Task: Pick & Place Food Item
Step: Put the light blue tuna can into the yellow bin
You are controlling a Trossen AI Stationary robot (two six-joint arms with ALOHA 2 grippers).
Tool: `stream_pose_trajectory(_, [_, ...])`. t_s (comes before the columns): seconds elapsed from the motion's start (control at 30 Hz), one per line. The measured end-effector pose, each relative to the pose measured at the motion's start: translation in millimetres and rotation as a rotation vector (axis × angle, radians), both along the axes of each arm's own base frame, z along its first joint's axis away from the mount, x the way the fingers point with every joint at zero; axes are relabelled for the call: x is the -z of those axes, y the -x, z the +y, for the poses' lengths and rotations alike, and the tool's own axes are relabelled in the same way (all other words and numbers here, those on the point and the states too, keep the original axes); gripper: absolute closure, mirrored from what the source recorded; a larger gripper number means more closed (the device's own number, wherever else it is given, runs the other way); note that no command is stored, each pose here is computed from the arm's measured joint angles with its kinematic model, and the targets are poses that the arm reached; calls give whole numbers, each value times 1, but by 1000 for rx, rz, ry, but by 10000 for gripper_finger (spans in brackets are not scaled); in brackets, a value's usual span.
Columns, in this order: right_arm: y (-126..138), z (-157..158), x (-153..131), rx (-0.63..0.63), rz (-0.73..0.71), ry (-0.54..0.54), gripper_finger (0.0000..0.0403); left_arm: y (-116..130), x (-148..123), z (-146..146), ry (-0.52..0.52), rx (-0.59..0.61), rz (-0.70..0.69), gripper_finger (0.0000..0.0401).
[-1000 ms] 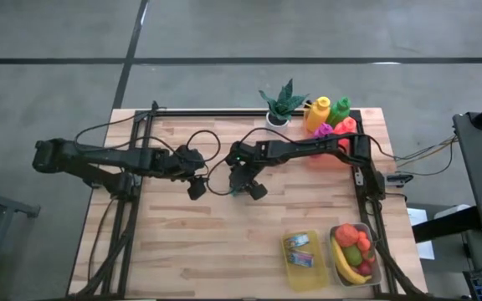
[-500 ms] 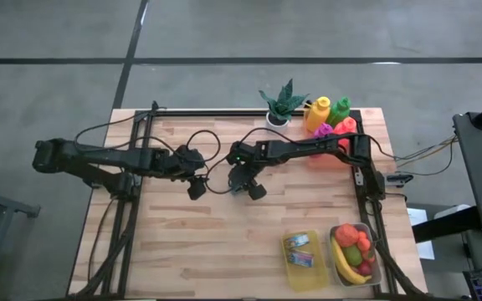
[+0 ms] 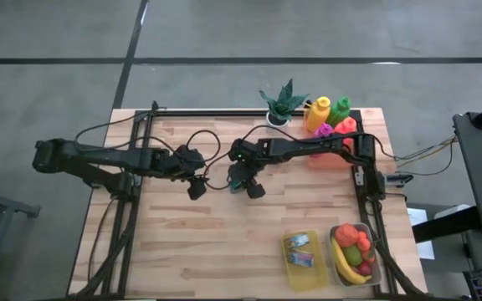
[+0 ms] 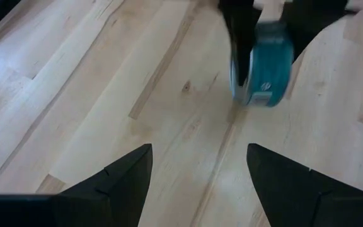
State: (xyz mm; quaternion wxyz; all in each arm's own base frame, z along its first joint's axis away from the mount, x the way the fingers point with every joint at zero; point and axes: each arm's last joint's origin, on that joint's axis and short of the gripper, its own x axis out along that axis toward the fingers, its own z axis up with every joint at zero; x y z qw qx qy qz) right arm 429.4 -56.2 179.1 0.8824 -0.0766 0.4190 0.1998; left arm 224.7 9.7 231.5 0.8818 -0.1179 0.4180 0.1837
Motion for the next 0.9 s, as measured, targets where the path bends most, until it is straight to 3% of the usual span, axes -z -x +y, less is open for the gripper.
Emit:
stream_pose_trajectory(0.33, [25, 2, -81, 157, -139, -10, 278, 0, 0, 0, -2, 3, 4, 138])
stream_pose_trajectory(0.67, [94, 12, -166, 454, -179, 61, 278, 1, 1, 1, -46, -22, 18, 138])
stream_pose_trajectory(0.9, [150, 28, -204, 613, -165, -33, 278, 1, 0, 2, -122, 17, 37, 138])
